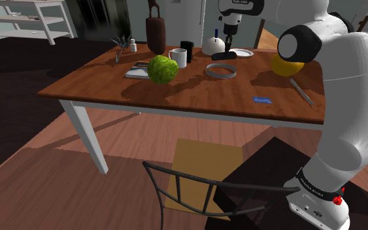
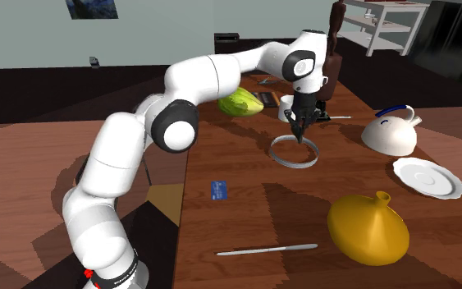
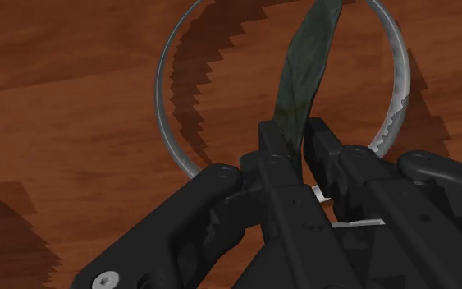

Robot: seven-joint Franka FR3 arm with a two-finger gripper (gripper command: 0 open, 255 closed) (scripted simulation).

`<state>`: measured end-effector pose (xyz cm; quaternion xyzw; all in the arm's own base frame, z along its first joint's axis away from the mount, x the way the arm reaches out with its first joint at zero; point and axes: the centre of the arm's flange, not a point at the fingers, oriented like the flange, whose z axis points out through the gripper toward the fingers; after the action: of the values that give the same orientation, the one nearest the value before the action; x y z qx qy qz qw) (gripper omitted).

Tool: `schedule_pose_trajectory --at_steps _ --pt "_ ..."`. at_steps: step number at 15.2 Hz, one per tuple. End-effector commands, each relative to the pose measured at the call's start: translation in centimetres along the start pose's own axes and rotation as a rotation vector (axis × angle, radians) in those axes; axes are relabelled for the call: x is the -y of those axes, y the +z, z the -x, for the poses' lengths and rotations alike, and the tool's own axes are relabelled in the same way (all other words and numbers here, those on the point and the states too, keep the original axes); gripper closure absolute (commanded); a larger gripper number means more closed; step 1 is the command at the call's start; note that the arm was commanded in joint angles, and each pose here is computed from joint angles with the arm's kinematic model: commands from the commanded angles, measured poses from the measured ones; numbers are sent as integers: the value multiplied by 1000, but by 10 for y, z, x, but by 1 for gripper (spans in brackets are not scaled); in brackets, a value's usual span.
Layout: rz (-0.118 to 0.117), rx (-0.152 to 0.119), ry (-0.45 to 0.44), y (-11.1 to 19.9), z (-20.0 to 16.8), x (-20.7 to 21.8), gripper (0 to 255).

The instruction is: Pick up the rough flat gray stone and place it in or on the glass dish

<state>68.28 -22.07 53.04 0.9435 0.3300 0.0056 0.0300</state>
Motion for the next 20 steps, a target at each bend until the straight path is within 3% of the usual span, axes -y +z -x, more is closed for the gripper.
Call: schedule_pose_trajectory --at_steps 1,11,19,20 --pt "0 0 -1 9 1 -1 255" --pt "0 0 -1 65 0 2 255" --pt "0 0 -1 65 0 2 255" --pt "0 0 -1 65 0 2 0"
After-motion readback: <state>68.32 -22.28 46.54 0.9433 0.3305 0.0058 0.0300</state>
